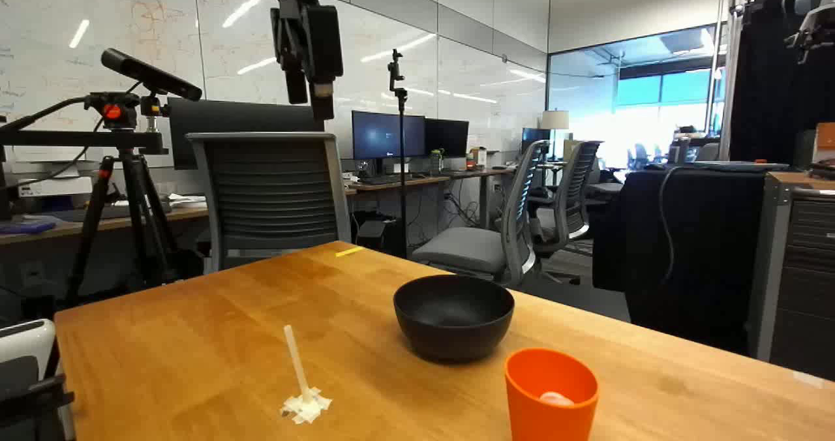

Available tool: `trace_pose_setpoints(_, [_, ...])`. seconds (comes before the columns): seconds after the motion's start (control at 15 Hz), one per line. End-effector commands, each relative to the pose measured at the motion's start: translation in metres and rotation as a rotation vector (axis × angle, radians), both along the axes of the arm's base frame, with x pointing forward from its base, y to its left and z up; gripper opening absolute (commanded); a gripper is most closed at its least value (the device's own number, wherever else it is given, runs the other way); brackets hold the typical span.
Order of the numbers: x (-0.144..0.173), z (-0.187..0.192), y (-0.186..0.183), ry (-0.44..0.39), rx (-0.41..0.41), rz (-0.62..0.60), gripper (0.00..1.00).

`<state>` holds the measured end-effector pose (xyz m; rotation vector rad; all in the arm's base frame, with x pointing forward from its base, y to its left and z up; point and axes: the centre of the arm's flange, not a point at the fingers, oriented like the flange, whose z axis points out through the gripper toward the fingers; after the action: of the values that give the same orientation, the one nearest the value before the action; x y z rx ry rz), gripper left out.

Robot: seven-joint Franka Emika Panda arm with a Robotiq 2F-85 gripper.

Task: Pour the things in the orange cup into the bowl

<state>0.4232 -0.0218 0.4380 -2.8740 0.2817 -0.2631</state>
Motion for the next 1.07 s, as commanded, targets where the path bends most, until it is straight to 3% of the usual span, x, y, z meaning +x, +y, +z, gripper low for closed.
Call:
trace_pose_setpoints(0.0, [0.0003,0.001,-0.0001,-0.002,0.0,0.0,1.0])
trace_pose_setpoints(1.0, [0.0006,0.0035,-0.0002,-0.008,0.0,0.0,1.0])
